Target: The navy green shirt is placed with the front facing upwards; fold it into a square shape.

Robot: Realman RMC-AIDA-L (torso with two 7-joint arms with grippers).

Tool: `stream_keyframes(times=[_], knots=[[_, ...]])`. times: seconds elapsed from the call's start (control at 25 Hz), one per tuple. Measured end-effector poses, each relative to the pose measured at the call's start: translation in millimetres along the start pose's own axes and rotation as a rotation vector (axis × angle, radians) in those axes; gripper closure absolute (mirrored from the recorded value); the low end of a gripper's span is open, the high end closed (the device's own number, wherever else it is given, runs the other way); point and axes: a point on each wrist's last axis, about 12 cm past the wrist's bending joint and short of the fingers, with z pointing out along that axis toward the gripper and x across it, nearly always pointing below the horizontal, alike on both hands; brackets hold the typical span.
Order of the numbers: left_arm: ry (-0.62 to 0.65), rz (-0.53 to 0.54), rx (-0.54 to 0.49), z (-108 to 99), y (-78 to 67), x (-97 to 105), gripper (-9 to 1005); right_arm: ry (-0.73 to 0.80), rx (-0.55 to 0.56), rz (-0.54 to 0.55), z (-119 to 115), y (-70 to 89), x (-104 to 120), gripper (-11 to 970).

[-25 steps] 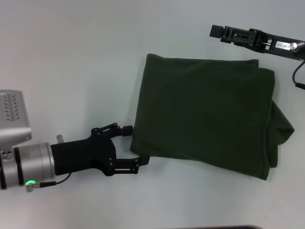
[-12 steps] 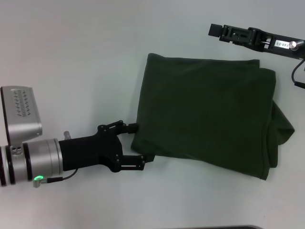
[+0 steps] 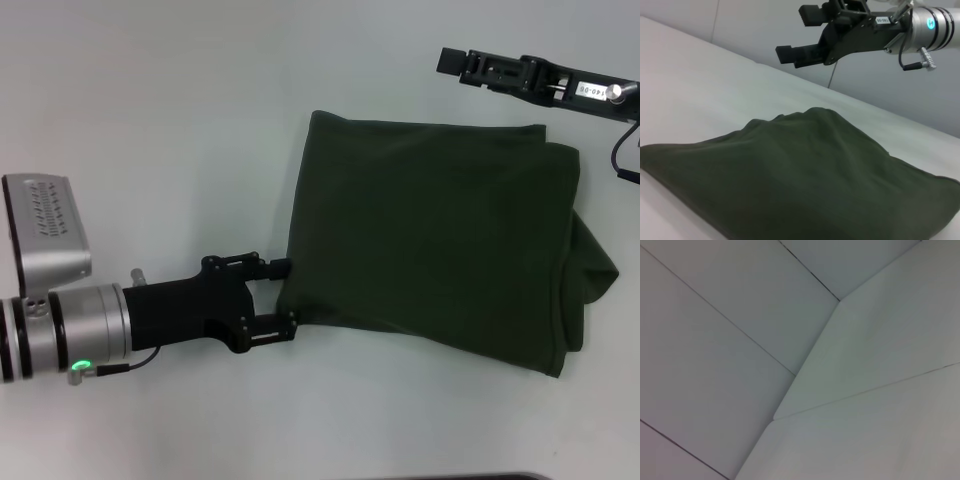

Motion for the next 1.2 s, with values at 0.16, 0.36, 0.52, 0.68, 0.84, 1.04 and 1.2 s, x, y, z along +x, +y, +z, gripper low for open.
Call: stream_keyframes(times=[0.16, 0.36, 0.52, 0.68, 0.84, 1.04, 1.2], knots=[[0.009, 0.001, -0.014, 1, 2.2, 0, 281, -0.006, 0.001, 0.002, -1, -0.2, -1, 134], [0.008, 0.002, -0.019, 1, 3.5, -1, 482, -0.007, 0.000, 0.001, 0, -0.1, -1, 134], [-0.006, -0.002, -0.039, 0, 6.0, -3, 644, -0.007, 0.000, 0.001, 0, 0.0, -1, 133], [-0.018, -0.005, -0.056, -1, 7.9, -3, 813, -0.007, 0.000, 0.000, 0, 0.0, -2, 133], [-0.022, -0.010, -0.063, -2, 7.9, -3, 902, -0.008, 0.002, -0.003, 0, -0.1, -2, 133], [-0.017, -0.015, -0.079, -5, 8.7, 0, 913, -0.007, 0.002, -0.011, 2, 0.6, -4, 133], [-0.021, -0.023, -0.105, -13, 8.9, 4, 922, -0.002, 0.007, -0.018, 4, 0.7, -5, 134]])
